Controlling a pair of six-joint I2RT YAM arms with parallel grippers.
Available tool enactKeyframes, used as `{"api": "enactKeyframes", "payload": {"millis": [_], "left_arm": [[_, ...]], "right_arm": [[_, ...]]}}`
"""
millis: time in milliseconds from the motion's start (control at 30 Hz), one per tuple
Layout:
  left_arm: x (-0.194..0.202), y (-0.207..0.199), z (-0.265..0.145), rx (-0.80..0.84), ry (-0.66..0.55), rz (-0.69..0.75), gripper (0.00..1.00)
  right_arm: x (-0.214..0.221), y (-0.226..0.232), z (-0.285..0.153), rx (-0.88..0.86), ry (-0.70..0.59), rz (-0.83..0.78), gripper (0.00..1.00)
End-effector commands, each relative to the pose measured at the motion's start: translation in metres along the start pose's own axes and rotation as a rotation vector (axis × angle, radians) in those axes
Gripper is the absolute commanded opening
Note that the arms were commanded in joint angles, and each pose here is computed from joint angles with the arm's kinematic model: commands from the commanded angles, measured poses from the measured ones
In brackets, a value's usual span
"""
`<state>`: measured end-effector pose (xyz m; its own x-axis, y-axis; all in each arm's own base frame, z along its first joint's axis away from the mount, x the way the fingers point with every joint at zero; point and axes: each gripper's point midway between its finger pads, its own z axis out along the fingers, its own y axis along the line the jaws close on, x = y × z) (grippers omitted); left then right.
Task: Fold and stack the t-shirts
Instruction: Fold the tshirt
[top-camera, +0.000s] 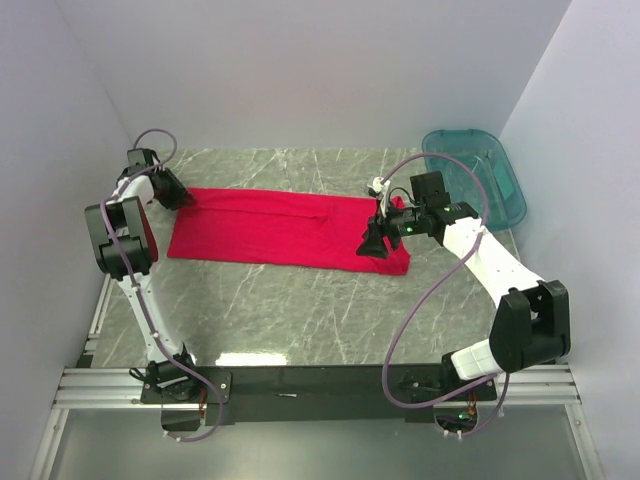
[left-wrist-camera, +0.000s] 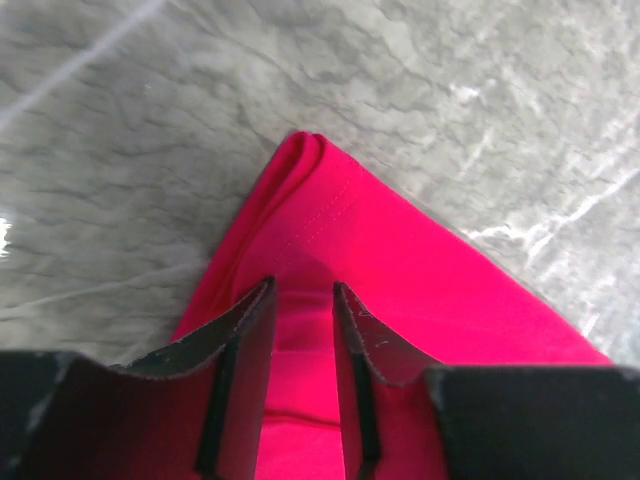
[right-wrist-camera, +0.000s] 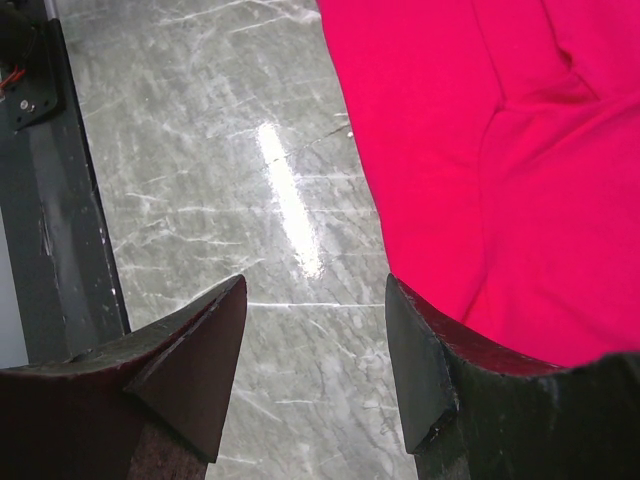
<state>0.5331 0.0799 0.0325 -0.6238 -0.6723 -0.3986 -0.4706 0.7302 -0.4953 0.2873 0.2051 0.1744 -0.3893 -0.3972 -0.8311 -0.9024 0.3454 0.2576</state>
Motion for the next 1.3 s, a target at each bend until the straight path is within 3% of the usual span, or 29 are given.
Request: {"api": "enactKeyframes", "payload": {"millis": [0,333,667,967,1267], "left_arm": [[-0.010,0.030,-0.002,-0.136,-0.034,0.053,0.36],[-0.035,0.000,-0.036,-0.008,-0.137,0.064,0.40],[-0.045,0.025,-0.051,-0.017,-0.172,0.009,0.40],[-0.056,-0.023,-0.064,0.202,-0.182,0.019,0.39],[-0.027,0.000,-0.023,0.085,-0.054,0.004,0.21]], "right_arm": [[-0.008,0.000,-0.002,-0.016,-0.021,-0.022,0.64],[-0.008,0.001,-0.002,-0.021,-0.021,-0.023,0.64],[-0.007,0.001,-0.003,-0.025,-0.019,-0.020,0.64],[-0.005,0.001,-0.001,-0.033,-0.010,-0.016,0.64],[-0.006,0.001,-0.002,-0.032,-0.011,-0.013,0.64]]}}
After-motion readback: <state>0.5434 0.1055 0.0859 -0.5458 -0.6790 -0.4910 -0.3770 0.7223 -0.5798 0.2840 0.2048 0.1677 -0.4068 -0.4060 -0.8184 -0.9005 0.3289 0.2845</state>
